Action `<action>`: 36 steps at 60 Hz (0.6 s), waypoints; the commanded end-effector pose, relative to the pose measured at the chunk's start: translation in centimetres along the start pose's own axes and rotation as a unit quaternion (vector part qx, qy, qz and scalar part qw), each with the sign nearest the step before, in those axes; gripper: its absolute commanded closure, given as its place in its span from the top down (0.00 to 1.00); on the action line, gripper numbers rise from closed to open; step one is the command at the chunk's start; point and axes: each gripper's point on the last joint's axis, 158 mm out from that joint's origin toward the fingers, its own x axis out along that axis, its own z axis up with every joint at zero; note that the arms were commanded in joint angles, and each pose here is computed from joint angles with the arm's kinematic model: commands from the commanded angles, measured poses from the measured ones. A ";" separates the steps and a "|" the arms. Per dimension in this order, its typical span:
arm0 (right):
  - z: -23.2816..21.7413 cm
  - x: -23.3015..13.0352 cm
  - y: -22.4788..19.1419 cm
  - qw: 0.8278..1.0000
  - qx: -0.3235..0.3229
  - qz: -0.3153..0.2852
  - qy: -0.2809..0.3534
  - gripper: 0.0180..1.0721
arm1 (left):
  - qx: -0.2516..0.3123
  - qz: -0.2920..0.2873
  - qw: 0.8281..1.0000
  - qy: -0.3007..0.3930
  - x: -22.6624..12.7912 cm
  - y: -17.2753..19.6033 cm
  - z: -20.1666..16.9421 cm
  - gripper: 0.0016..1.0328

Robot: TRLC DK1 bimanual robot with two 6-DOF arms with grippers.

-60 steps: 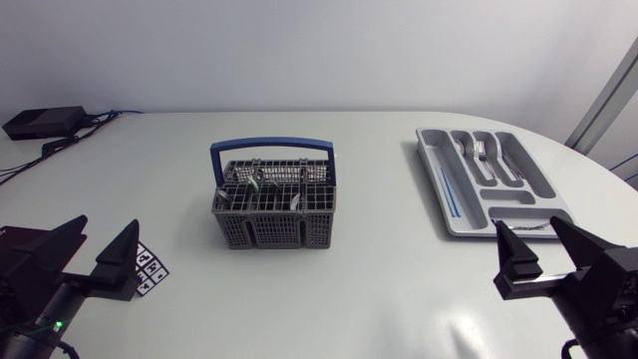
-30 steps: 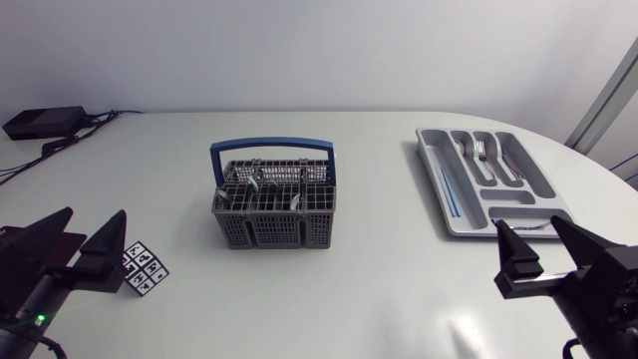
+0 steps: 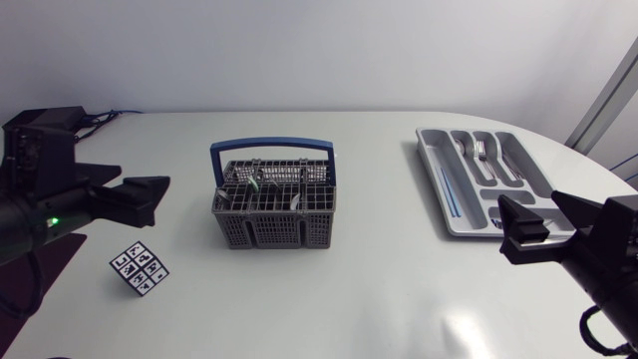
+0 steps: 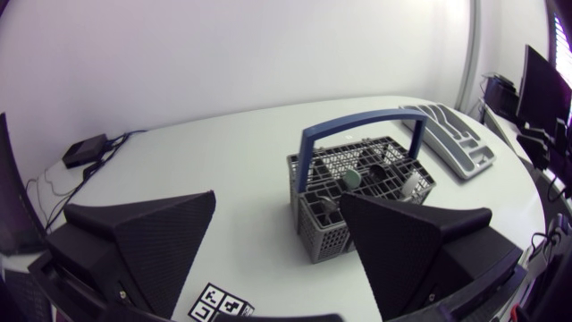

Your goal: Transfer all utensils from the basket to the drawer tray.

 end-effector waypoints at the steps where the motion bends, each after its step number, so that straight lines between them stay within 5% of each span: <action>1: 0.6 0.2 0.2 1.000 0.012 0.001 0.010 0.95 | 0.050 -0.037 0.998 0.003 0.4 -2.3 1.3 0.94; 10: -0.1 0.8 1.1 0.999 0.000 0.007 0.046 0.95 | 0.084 -0.095 0.991 0.050 1.9 -6.9 1.6 0.94; 36: -4.4 4.0 4.3 0.973 -0.037 0.072 0.214 0.95 | 0.162 -0.099 0.972 0.141 7.0 -14.1 0.7 0.94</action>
